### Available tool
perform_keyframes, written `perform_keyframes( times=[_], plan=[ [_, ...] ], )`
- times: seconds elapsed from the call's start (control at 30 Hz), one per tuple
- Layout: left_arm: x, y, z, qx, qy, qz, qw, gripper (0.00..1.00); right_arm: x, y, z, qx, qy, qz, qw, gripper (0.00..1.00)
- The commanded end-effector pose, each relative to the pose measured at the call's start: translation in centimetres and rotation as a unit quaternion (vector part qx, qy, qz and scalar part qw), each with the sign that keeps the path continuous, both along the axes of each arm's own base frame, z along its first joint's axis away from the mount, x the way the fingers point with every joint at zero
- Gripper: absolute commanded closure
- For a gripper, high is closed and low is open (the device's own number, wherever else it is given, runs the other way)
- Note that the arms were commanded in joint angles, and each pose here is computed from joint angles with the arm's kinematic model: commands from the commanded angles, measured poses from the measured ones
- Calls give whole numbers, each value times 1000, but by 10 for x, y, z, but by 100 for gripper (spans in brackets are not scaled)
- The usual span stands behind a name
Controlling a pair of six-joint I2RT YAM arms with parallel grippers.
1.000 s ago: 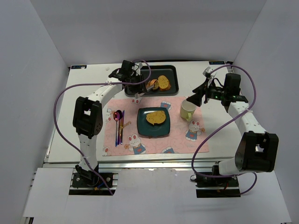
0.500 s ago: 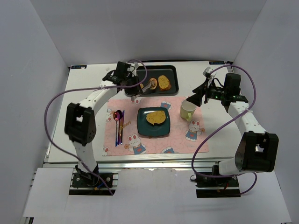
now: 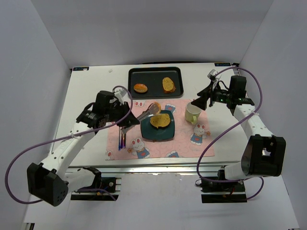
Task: Place the bread
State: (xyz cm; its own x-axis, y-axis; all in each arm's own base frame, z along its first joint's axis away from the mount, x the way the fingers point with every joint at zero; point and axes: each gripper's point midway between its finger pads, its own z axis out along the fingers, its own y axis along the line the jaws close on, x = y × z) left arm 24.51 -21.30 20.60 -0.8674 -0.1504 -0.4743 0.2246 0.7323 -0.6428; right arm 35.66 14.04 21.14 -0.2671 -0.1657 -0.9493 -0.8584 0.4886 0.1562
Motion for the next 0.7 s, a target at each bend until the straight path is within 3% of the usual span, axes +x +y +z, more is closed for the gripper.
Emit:
perform_keyframes(
  times=[0.0, 0.13, 0.2, 0.3, 0.43, 0.67],
  plan=[
    [-24, -9, -1, -46, 37, -16, 998, 100, 1, 5, 10, 5, -13, 16, 1000, 22],
    [-28, -16, -15, -50, 47, -26, 997, 92, 0, 5, 12, 4, -16, 15, 1000, 22],
    [-25, -17, -21, -41, 47, -24, 998, 77, -2, 5, 13, 3, -18, 14, 1000, 22],
    [-18, -18, -25, -23, 37, -25, 999, 63, -5, 4, 13, 2, -20, 12, 1000, 22],
    [-14, -19, -25, -18, 31, -28, 999, 51, -8, 4, 12, 0, -21, 11, 1000, 22],
    [-13, -17, -20, -14, 22, -24, 999, 45, -11, 4, 10, 1, -19, 12, 1000, 22]
  ],
)
